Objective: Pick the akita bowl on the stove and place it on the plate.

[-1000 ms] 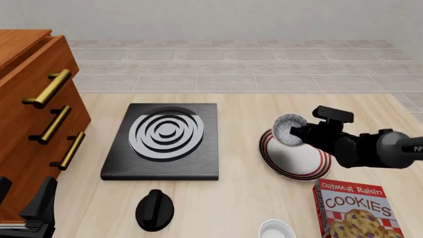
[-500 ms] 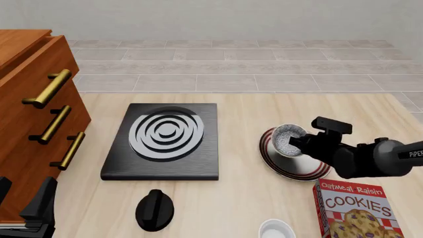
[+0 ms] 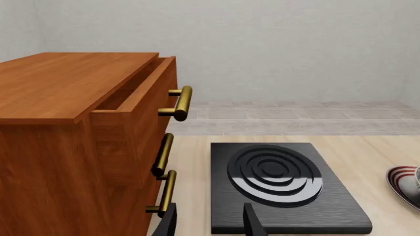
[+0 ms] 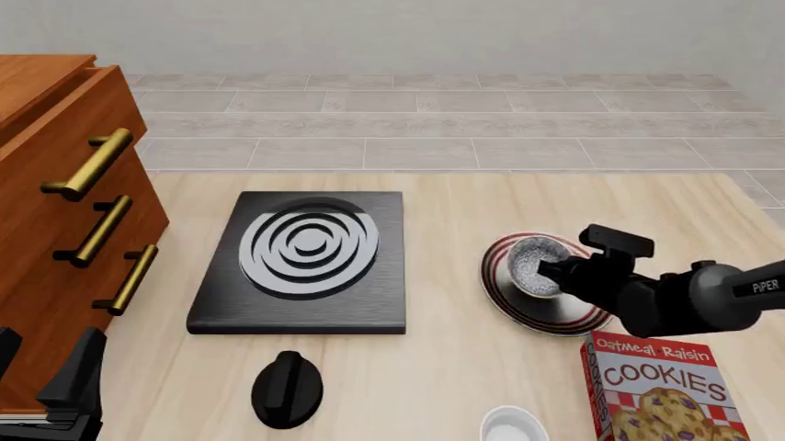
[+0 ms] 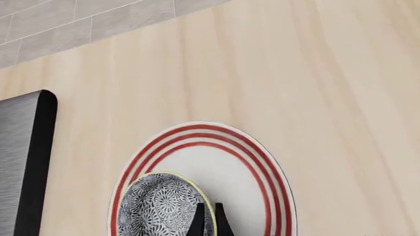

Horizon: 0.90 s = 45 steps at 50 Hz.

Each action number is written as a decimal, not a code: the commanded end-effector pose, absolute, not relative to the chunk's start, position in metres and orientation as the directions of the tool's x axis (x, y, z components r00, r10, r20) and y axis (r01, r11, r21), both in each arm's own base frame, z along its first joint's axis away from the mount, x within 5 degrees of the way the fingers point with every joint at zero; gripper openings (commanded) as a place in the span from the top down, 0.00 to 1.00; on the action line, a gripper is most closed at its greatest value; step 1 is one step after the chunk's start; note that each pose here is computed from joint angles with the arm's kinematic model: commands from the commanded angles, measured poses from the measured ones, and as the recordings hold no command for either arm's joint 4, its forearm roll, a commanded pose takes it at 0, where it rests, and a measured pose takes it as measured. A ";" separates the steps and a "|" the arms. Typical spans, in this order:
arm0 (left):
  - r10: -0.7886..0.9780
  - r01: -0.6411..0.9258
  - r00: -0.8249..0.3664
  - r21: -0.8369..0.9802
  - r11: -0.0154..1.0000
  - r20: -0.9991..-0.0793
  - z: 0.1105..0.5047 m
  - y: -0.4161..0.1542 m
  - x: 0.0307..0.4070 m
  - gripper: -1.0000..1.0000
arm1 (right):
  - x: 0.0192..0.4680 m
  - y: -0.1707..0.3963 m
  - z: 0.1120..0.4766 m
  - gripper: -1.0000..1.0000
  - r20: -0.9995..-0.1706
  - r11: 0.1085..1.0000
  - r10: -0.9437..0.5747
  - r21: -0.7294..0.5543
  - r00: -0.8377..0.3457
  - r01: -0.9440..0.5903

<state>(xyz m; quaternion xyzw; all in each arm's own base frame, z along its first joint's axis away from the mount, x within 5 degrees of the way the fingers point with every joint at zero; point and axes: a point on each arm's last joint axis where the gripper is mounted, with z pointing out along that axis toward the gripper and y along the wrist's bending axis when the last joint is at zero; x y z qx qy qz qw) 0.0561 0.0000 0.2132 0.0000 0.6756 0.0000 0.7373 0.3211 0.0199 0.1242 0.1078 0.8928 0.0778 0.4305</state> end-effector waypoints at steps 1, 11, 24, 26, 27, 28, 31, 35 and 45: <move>0.000 0.000 0.087 0.000 1.000 -0.996 0.213 0.000 0.056 0.00 | 0.322 0.016 0.116 1.00 -0.740 0.968 0.249 0.216 -0.624 0.131; 0.000 0.000 0.087 0.000 1.000 -0.996 0.213 0.000 0.056 0.00 | 0.321 0.013 0.136 0.00 -0.784 0.981 0.190 0.171 -0.591 0.088; 0.000 0.000 0.087 0.000 1.000 -0.996 0.213 0.000 0.056 0.00 | 0.300 -0.013 0.194 0.00 -0.896 0.995 -0.096 -0.103 -0.433 -0.006; 0.000 0.000 0.087 0.000 1.000 -0.996 0.213 0.000 0.056 0.00 | 0.296 -0.015 0.199 0.00 -0.903 0.995 -0.093 -0.103 -0.419 0.001; 0.000 0.000 0.087 0.000 1.000 -0.996 0.213 0.000 0.056 0.00 | 0.296 -0.013 0.198 0.00 -0.899 0.992 -0.117 -0.122 -0.422 -0.014; 0.000 0.000 0.087 0.000 1.000 -0.996 0.213 0.000 0.056 0.00 | 0.295 -0.012 0.198 0.00 -0.901 0.993 -0.108 -0.114 -0.420 -0.011; 0.000 0.000 0.087 0.000 1.000 -0.996 0.213 0.000 0.056 0.00 | 0.294 -0.011 0.199 0.00 -0.902 0.993 -0.116 -0.119 -0.417 -0.018; 0.000 0.000 0.087 0.000 1.000 -0.996 0.213 0.000 0.056 0.00 | 0.292 -0.009 0.197 0.00 -0.902 0.993 -0.117 -0.117 -0.415 -0.024; 0.000 0.000 0.087 0.000 1.000 -0.996 0.213 0.000 0.056 0.00 | 0.277 0.000 0.209 0.00 -0.925 0.987 -0.160 -0.149 -0.345 -0.057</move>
